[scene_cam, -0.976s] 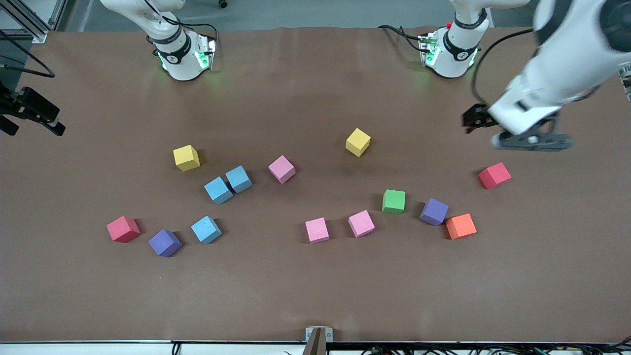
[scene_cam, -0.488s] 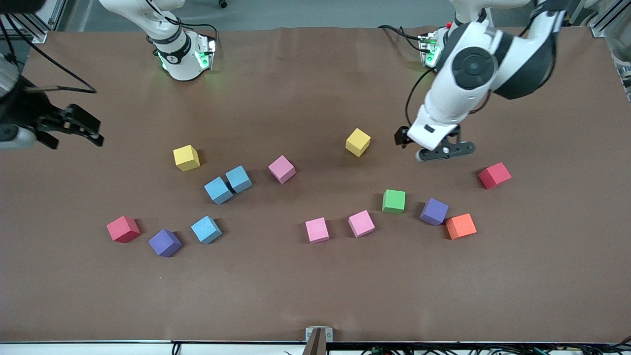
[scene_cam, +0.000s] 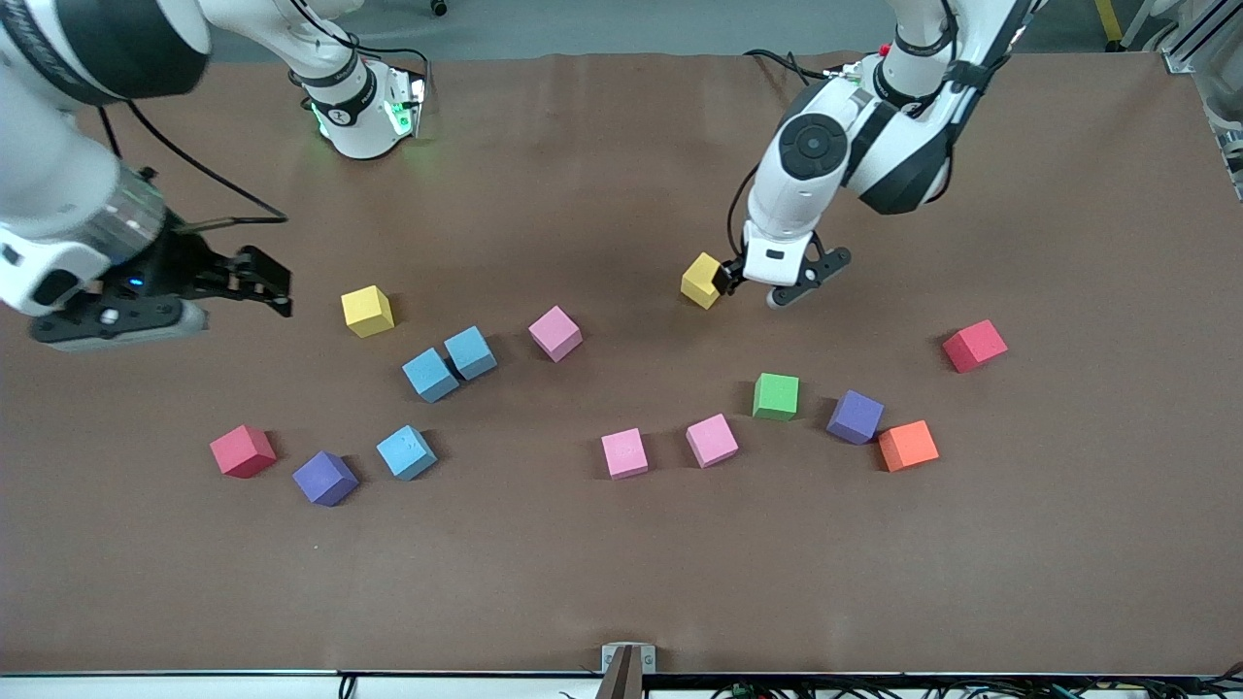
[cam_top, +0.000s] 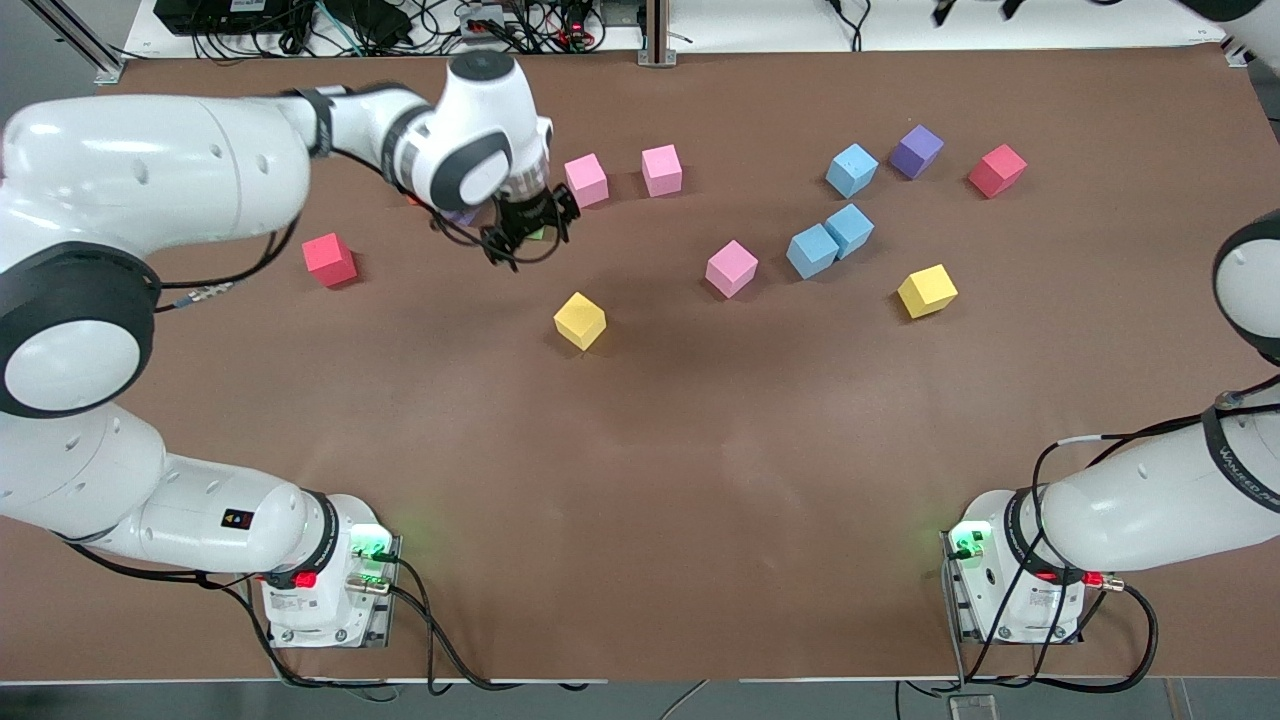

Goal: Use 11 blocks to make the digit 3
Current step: 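Grasp the yellow cube with the left gripper while the right gripper reaches the pink cube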

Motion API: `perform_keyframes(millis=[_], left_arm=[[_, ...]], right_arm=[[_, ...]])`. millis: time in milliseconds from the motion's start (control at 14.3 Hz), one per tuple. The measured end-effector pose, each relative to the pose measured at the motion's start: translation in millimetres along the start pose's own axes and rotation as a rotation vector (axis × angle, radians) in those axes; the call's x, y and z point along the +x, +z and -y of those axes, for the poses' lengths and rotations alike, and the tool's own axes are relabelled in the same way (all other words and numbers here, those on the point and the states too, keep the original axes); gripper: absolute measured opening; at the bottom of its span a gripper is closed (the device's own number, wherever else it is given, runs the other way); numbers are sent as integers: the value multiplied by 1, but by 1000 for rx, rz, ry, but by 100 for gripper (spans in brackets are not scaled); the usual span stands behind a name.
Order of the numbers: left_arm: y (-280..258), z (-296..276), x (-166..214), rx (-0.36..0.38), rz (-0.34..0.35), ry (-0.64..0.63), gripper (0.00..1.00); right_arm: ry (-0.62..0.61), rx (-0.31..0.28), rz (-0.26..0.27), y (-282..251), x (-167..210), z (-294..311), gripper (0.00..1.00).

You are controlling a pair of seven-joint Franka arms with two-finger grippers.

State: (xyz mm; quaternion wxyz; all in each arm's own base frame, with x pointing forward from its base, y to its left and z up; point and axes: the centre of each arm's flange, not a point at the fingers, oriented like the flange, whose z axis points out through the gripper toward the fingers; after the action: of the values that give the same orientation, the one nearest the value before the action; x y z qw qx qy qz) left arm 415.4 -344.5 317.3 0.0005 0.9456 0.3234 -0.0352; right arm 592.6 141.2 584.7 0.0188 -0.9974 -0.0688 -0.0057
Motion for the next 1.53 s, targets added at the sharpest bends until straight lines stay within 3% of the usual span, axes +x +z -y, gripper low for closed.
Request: perform_keyframes(millis=[348,836,1185,1324,1533], left_arm=[[48,6,-32,-21,24,-164,100],[85,9,-38,-26,60,-231,100],[108,7,-38,-46,89,-238,100],[115,8,-39,-35,92,-230,96],[115,4,-39,-44,91,-223,66]], right_arm=[[183,-21,83,55,0,74,99],[527,-56,93,154,-45,185,100],[802,-10,97,229,-73,235,100],[867,-4,97,259,-76,249,100],[904,-9,95,293,-87,269,100]])
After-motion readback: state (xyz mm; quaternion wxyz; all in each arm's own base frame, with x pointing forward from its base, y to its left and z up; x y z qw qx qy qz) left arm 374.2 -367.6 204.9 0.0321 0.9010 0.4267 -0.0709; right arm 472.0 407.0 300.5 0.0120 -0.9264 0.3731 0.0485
